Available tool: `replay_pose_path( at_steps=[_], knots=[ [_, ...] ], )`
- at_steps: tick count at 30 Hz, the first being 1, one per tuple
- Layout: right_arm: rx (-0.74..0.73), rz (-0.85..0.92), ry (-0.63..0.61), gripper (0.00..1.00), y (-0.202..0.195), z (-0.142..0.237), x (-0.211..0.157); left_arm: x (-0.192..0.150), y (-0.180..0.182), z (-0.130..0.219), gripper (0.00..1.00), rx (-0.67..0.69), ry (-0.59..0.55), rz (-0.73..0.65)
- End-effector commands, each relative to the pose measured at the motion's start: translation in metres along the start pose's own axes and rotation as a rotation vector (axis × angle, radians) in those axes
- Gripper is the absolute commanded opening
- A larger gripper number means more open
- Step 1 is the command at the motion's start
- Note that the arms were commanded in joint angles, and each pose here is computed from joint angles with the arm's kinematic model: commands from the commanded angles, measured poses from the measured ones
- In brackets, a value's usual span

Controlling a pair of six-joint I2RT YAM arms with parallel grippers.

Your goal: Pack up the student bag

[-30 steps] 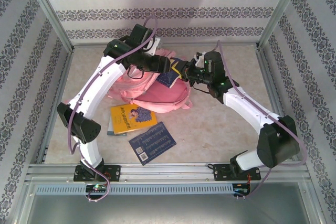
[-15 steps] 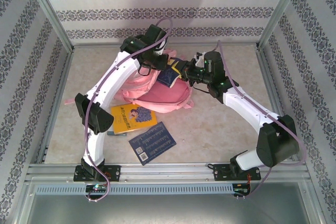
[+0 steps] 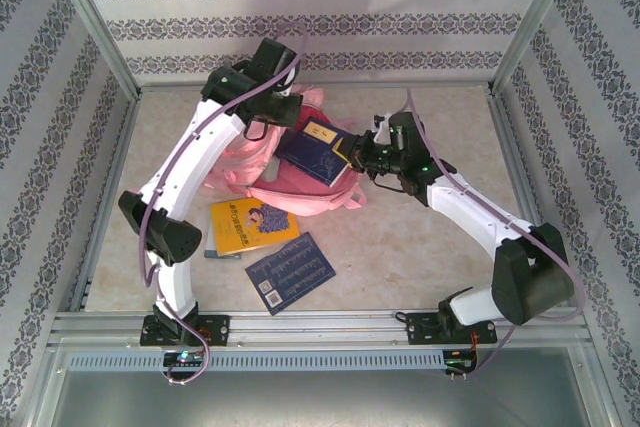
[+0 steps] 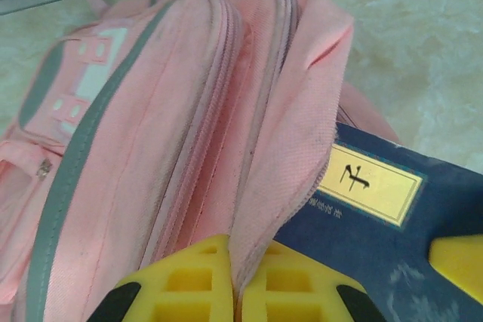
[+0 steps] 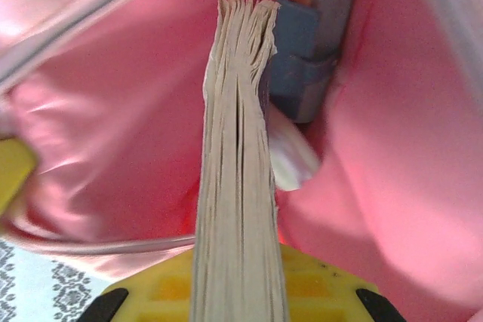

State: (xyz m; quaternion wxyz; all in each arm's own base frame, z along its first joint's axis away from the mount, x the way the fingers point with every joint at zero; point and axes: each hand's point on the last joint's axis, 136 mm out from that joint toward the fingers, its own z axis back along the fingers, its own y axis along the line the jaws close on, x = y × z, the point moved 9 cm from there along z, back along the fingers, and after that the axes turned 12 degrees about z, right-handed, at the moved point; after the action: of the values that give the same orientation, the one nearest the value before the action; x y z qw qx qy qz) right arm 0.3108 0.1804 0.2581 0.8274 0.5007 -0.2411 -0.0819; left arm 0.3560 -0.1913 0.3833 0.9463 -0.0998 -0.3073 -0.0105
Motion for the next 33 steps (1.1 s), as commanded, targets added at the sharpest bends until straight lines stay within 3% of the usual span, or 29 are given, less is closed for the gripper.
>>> replay_pose_path(
  at_steps=[1, 6, 14, 24, 33],
  knots=[
    [0.007, 0.039, 0.010, 0.00, -0.006, -0.007, 0.001, 0.007, 0.009, 0.042, 0.00, -0.022, -0.113, 0.011],
    [0.044, -0.025, 0.004, 0.00, -0.002, -0.025, 0.005, 0.008, 0.009, 0.038, 0.00, -0.053, -0.097, 0.021],
    [0.099, -0.134, -0.057, 0.00, 0.039, -0.050, 0.011, 0.009, 0.004, 0.029, 0.00, -0.085, -0.075, 0.029],
    [-0.012, -0.350, -0.114, 0.00, 0.029, -0.088, 0.009, 0.010, 0.000, 0.025, 0.00, -0.121, -0.069, 0.041],
    [-0.088, -0.414, -0.214, 0.00, 0.021, -0.141, 0.020, 0.012, -0.006, 0.016, 0.00, -0.164, -0.047, 0.059]
  ],
)
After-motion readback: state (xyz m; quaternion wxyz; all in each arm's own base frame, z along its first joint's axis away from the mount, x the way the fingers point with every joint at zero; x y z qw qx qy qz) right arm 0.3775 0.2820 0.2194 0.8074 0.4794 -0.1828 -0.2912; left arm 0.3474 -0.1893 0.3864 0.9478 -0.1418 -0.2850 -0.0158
